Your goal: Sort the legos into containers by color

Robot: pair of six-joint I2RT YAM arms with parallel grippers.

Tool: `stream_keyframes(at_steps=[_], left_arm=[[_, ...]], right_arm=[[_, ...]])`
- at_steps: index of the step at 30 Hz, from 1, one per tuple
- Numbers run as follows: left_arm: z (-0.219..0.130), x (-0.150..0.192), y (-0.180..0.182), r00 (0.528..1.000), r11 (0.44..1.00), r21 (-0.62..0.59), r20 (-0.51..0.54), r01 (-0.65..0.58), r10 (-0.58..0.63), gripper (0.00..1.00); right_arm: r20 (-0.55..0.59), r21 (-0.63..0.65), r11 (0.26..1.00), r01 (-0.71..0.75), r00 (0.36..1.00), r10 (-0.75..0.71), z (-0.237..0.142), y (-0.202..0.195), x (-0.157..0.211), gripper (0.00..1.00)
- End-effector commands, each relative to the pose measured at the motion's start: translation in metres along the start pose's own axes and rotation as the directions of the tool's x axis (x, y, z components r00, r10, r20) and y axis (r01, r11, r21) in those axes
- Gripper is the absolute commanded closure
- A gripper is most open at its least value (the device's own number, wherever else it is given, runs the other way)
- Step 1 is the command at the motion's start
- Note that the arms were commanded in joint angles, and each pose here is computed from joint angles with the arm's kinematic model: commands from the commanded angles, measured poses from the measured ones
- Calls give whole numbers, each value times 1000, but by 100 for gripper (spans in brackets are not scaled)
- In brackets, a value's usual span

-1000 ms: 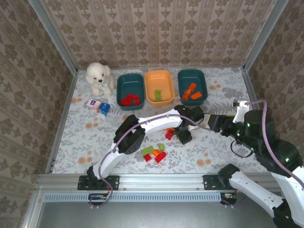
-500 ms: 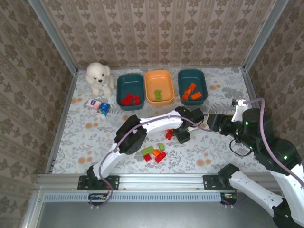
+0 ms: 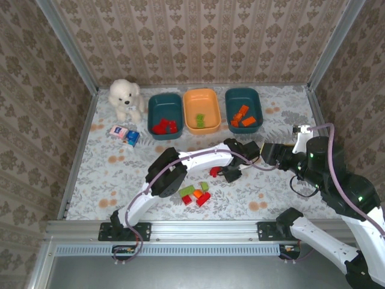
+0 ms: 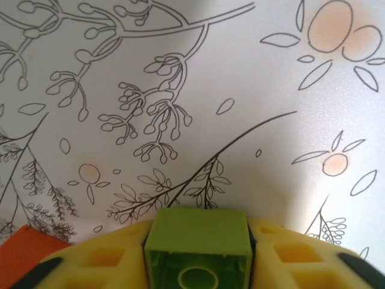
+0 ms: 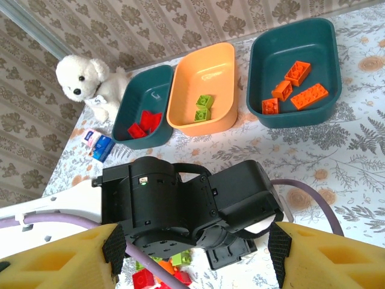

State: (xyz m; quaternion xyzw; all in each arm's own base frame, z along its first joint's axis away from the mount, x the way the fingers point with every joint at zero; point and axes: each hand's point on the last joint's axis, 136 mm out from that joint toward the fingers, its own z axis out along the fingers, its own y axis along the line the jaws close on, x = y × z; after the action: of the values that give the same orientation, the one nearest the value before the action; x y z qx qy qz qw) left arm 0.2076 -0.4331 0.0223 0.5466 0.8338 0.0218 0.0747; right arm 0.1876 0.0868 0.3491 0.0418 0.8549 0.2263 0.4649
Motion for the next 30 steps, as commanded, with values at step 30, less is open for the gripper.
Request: stream_keyframes(at_steps=[30], left_arm=[[-79,-54,256,599,686,269,340,676,-725,70]], right_arm=[[-71,-175,984,29,997,-42,58,48,-5,33]])
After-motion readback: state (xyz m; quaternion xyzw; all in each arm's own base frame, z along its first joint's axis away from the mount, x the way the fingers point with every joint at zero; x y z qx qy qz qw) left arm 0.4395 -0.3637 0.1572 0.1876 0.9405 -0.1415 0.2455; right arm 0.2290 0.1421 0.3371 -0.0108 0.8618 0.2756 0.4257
